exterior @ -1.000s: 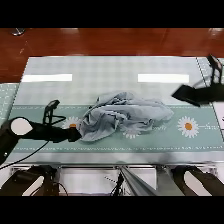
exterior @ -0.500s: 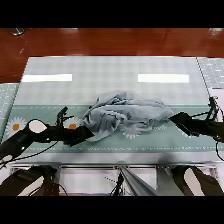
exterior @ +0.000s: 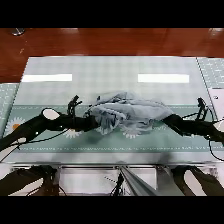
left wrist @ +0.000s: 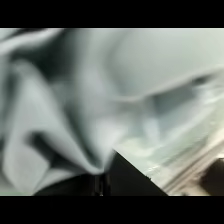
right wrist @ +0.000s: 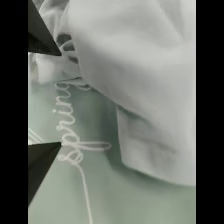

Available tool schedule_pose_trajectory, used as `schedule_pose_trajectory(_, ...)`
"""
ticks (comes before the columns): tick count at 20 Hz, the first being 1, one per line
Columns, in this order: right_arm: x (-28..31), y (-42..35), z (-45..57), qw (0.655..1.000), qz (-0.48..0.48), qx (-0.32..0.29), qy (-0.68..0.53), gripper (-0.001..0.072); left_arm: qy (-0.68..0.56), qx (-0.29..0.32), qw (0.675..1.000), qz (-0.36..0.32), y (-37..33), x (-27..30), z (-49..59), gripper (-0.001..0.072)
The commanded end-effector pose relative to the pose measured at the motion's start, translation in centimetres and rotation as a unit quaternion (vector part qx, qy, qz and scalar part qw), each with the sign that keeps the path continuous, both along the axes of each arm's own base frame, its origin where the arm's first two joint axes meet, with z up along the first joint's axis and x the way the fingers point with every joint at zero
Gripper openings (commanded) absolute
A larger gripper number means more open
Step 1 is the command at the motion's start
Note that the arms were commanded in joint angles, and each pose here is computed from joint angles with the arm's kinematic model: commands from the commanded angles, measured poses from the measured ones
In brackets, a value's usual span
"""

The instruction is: Fold the shirts.

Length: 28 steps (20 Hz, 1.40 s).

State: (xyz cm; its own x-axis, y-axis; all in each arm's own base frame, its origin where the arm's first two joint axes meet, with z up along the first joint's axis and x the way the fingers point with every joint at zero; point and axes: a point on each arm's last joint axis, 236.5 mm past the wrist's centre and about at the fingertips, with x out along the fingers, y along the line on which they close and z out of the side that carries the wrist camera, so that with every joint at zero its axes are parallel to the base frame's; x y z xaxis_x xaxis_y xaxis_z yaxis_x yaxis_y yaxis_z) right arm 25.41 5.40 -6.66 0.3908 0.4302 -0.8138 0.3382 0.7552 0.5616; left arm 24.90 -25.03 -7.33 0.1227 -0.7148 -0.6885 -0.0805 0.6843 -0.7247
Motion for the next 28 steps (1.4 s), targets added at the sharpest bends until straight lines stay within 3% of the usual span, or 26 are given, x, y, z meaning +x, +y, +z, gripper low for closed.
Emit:
schedule_pose_trajectory(1, 1.4, 1.4, -1.3, 1.0, 0.005, 0.008, 0.006, 0.0618, -0.037, -0.017, 0.999, -0.026, -0.8, 1.8, 2.2, 0.0021)
schedule_pose_trajectory(7, 6.7, 2.7, -1.1, 1.0, 0.014, 0.018, 0.0, 0.0618, -0.038, -0.023, 0.999, -0.02, -0.1, 2.4, 2.7, 0.0021)
schedule_pose_trajectory(8, 7.4, 3.3, -1.3, 1.0, 0.018, 0.024, 0.003, 0.0588, -0.037, -0.023, 0.999, -0.021, -0.2, 2.4, 2.7, 0.0021)
schedule_pose_trajectory(9, 8.0, 3.9, -1.6, 0.999, 0.027, 0.024, 0.006, 0.0431, -0.037, -0.023, 0.999, -0.022, -0.2, 2.3, 2.7, 0.0021)
schedule_pose_trajectory(10, 8.4, 4.5, -1.7, 0.999, 0.041, 0.022, 0.007, 0.0147, -0.037, -0.023, 0.999, -0.021, -0.2, 2.4, 2.7, 0.0021)
schedule_pose_trajectory(11, 9.1, 5.1, -1.3, 0.998, 0.064, 0.02, -0.002, 0.0025, -0.037, -0.026, 0.999, -0.019, 0.0, 2.5, 3.0, 0.0021)
schedule_pose_trajectory(14, 12.9, 4.3, 5.5, 0.99, 0.121, -0.014, -0.073, 0.0025, -0.093, -0.057, 0.994, -0.023, 1.4, 5.6, 8.3, 0.002)
schedule_pose_trajectory(16, 16.7, 2.3, 14.8, 0.977, 0.123, -0.057, -0.162, 0.0024, -0.202, -0.072, 0.977, 0.019, 4.2, 10.4, 16.7, 0.002)
schedule_pose_trajectory(18, 18.7, 0.9, 27.5, 0.947, 0.121, -0.107, -0.279, 0.0024, -0.351, -0.069, 0.93, 0.085, 8.4, 14.7, 28.5, 0.002)
schedule_pose_trajectory(20, 16.9, 0.8, 38.1, 0.908, 0.13, -0.152, -0.368, 0.0024, -0.47, -0.061, 0.87, 0.135, 12.0, 14.9, 39.5, 0.002)
schedule_pose_trajectory(25, 3.1, 1.9, 53.4, 0.814, 0.131, -0.236, -0.515, 0.0024, -0.676, -0.011, 0.715, 0.177, 16.0, 4.0, 58.7, 0.002)
schedule_pose_trajectory(28, -4.6, 1.0, 56.3, 0.777, 0.097, -0.285, -0.553, 0.0025, -0.731, 0.111, 0.644, 0.195, 17.5, -2.5, 61.3, 0.002)
